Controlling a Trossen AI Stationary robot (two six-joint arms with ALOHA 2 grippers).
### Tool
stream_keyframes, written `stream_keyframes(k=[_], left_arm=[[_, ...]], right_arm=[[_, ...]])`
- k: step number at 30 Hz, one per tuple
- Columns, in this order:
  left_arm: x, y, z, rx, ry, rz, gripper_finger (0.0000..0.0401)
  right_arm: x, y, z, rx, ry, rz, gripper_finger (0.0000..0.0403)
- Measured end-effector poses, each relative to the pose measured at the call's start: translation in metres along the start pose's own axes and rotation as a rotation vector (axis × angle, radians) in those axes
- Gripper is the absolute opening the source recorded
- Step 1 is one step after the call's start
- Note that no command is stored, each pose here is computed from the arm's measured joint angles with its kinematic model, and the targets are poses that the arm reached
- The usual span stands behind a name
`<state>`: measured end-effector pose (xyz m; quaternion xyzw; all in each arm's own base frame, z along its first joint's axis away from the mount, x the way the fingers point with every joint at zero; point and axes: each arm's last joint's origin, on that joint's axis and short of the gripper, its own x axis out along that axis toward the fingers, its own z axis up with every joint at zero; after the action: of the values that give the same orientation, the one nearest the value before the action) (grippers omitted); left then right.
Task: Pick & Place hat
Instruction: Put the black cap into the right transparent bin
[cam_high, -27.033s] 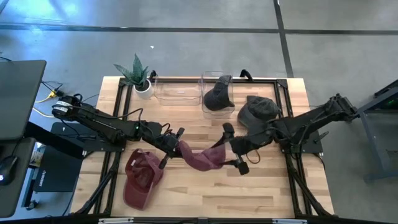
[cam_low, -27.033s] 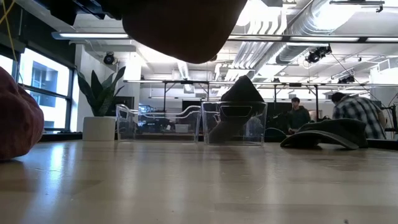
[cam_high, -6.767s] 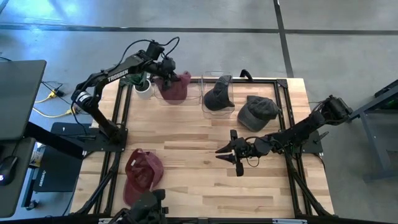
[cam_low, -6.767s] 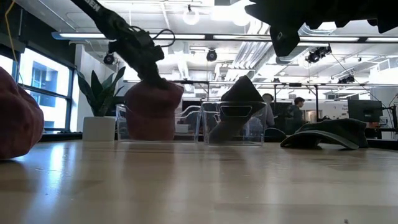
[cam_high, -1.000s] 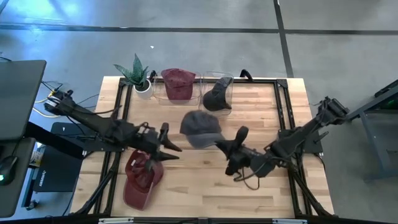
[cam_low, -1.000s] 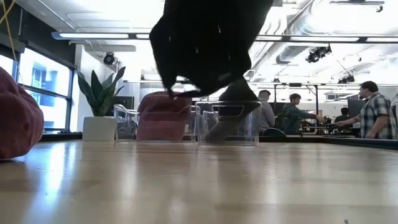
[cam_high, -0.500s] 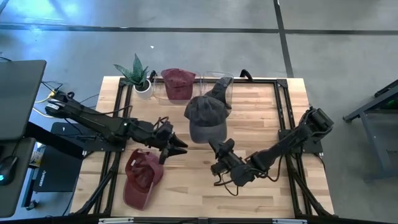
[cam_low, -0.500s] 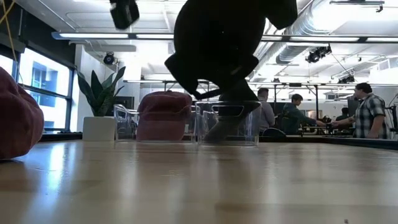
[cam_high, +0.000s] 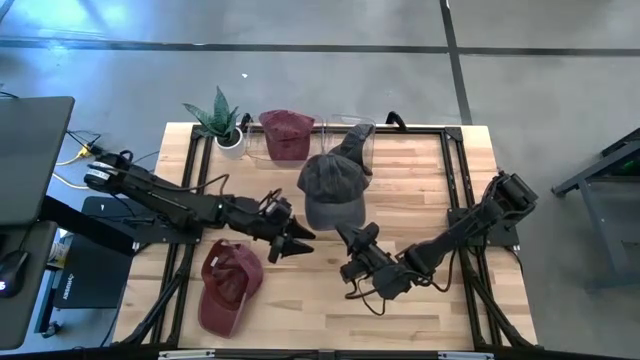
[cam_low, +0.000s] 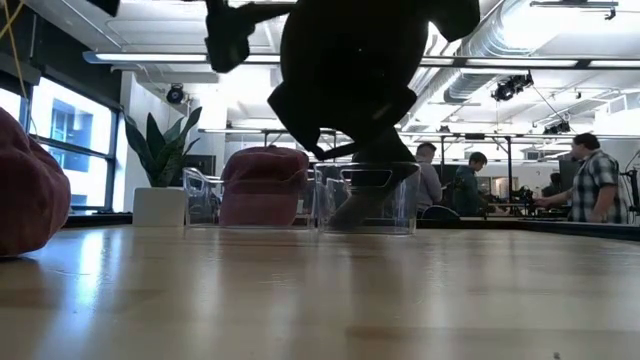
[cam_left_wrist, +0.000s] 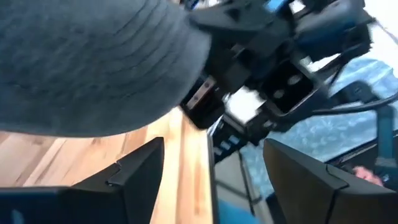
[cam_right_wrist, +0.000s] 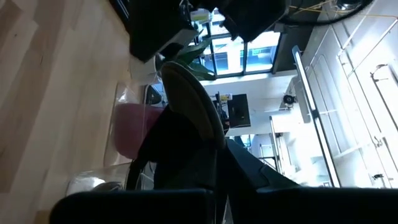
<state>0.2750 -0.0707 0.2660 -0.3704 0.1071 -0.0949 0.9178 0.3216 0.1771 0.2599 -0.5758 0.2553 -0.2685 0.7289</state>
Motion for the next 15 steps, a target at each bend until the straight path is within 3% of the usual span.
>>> stream_keyframes(k=[5, 8, 15], left_arm=[[-0.006, 0.016, -0.013, -0.022, -0.117, 0.042, 0.0268], [-0.014, 0.021, -0.013, -0.059, -0.227, -0.038, 0.0269], [-0.013, 0.026, -0.01, -0.044, -0.304, -0.166, 0.0269]], right_arm=[[-0.009, 0.001, 0.002, 0.008, -0.025, 0.006, 0.0009], [-0.011, 0.0, 0.003, 0.045, -0.038, 0.009, 0.0008], [-0.01, 0.0, 0.004, 0.103, -0.046, 0.013, 0.001]])
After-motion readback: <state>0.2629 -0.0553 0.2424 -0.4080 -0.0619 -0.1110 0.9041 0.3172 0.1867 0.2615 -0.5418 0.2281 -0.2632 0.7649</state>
